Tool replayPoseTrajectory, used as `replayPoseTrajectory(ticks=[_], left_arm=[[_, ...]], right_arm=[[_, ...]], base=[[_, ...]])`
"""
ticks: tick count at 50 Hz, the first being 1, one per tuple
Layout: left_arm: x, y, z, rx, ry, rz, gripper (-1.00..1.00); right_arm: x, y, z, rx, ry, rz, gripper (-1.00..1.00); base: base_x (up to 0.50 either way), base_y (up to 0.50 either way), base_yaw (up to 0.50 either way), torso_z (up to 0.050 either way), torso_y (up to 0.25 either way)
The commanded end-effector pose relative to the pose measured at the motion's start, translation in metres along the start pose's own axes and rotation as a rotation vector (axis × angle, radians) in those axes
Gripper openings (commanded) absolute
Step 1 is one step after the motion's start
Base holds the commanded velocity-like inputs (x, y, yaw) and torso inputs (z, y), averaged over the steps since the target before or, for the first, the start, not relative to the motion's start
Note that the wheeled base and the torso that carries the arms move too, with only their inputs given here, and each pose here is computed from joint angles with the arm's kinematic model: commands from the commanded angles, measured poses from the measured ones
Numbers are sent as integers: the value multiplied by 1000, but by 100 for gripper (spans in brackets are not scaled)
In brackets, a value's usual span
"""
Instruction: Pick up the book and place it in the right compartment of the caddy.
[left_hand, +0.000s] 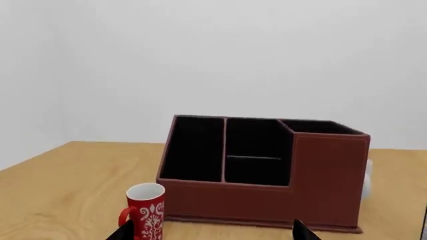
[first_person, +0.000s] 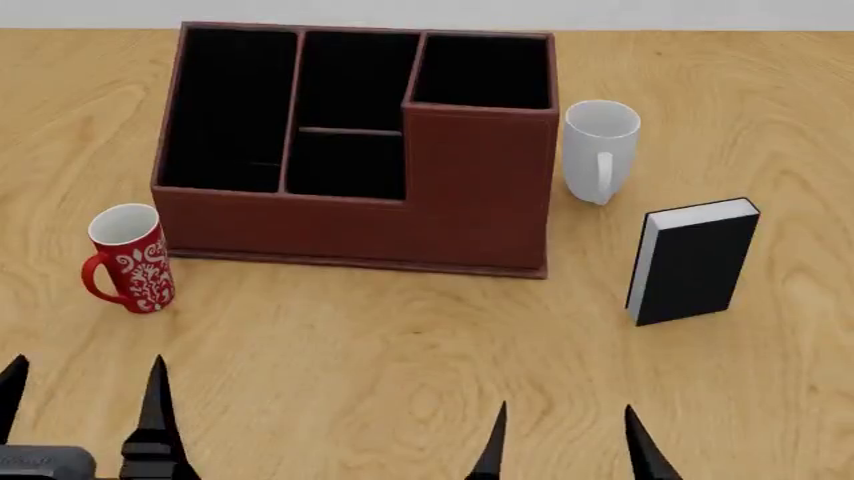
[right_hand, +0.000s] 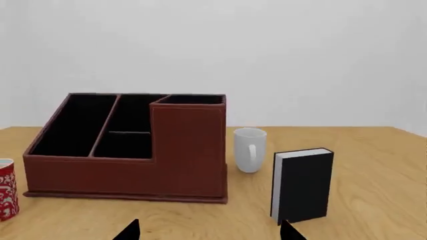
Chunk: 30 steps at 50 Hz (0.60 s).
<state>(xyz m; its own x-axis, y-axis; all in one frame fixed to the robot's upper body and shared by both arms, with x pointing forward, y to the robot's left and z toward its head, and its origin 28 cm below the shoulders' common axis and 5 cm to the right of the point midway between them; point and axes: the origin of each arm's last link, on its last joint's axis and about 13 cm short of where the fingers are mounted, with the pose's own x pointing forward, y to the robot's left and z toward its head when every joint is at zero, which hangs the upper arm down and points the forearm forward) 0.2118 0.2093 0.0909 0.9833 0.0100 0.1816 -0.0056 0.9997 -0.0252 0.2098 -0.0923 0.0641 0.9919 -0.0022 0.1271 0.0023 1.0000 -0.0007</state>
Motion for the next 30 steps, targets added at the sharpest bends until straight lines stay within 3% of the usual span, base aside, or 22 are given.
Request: replayPoseTrajectory(ticks=[1, 16, 24, 28, 30], left_arm=[[0, 3, 64, -44, -168, -13, 100], [-4, 10, 127, -29, -304, -5, 100], [-11, 17, 159, -99, -360, 11, 100], [-16, 18, 173, -105, -388, 7, 100], [-18, 17, 177, -96, -403, 4, 100]], right_arm=[[-4, 2, 50, -29, -122, 7, 100], [-17, -9, 113, -107, -243, -55, 100], [-20, -15, 131, -140, -291, -99, 100], [-26, -17, 151, -207, -334, -1, 100], [-31, -16, 155, -169, -323, -133, 100]], base=[[0, 0, 0, 0, 0], [0, 0, 0, 0, 0], [0, 0, 0, 0, 0], [0, 0, 0, 0, 0], [0, 0, 0, 0, 0]])
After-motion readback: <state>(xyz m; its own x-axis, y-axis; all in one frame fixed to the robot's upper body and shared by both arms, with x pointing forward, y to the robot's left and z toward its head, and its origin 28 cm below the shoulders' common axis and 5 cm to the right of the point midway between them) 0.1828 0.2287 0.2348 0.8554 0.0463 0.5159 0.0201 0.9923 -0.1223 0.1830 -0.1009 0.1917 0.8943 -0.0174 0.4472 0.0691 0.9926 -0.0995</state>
